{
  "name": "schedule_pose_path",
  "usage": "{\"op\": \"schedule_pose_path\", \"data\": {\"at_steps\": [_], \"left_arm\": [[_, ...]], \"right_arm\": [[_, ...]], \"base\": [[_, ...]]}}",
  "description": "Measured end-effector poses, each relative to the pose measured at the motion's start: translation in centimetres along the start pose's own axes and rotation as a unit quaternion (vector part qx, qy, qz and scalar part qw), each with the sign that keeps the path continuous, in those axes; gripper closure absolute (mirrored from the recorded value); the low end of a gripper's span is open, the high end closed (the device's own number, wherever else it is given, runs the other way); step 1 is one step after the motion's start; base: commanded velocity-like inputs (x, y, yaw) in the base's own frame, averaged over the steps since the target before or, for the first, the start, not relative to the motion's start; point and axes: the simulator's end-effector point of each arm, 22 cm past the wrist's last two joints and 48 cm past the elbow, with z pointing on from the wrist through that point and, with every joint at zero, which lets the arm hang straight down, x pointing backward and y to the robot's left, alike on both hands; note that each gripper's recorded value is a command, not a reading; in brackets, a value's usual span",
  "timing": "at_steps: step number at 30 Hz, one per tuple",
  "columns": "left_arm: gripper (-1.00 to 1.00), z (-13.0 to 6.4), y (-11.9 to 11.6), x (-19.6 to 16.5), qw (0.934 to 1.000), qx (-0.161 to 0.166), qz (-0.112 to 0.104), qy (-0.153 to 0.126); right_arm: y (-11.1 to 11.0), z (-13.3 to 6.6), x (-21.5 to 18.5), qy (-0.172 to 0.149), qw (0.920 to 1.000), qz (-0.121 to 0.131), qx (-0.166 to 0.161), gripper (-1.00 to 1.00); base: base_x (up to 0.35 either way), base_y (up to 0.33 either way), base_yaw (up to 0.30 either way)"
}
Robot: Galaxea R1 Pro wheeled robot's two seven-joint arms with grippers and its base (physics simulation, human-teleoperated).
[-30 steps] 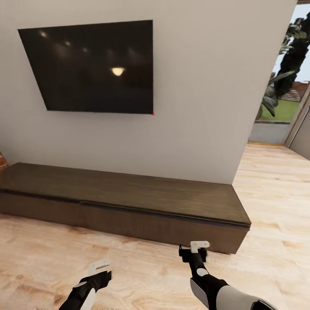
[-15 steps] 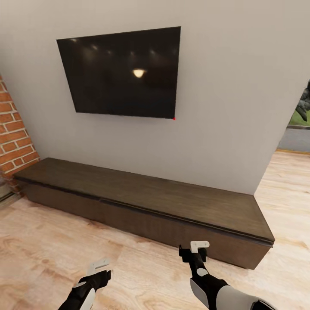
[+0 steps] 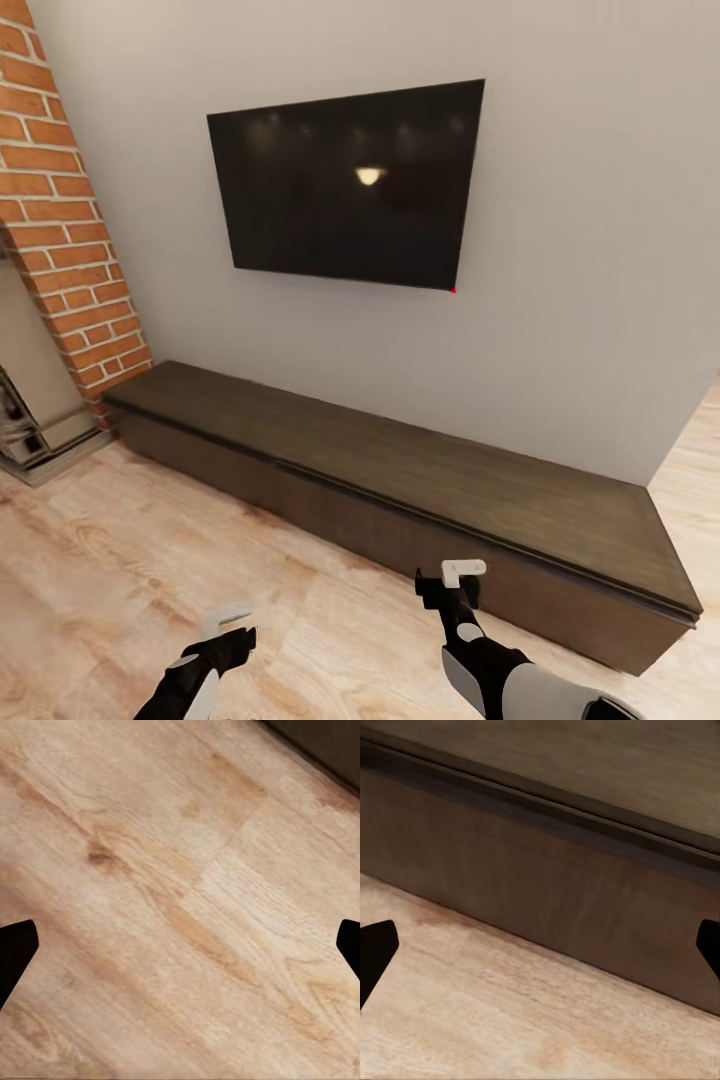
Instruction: Place each of the two pumpkins and all three candles from the living room inside a cabinet in the living room (use any cabinet), then make sure every cabinet is closed, and position the cauldron so it is next to a table in the living room.
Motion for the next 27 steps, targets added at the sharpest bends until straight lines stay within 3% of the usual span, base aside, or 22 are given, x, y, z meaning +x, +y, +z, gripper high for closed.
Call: {"op": "schedule_pose_path", "data": {"at_steps": [9,27], "left_arm": [[-1.0,-1.4,0.0,-1.5,1.0,-0.001,-0.003,-0.002],[-1.0,-4.2,-0.5,-4.3,0.9999,0.002,-0.01,-0.008]], "right_arm": [[-0.1,-0.8,-1.9,-0.003,1.0,-0.001,0.0,-1.0],[-0.4,-2.4,-5.7,-0.009,1.0,0.0,0.0,-1.0]], "base": [[-0.215,0.038,0.271],[-0.29,0.173,0.271]]}}
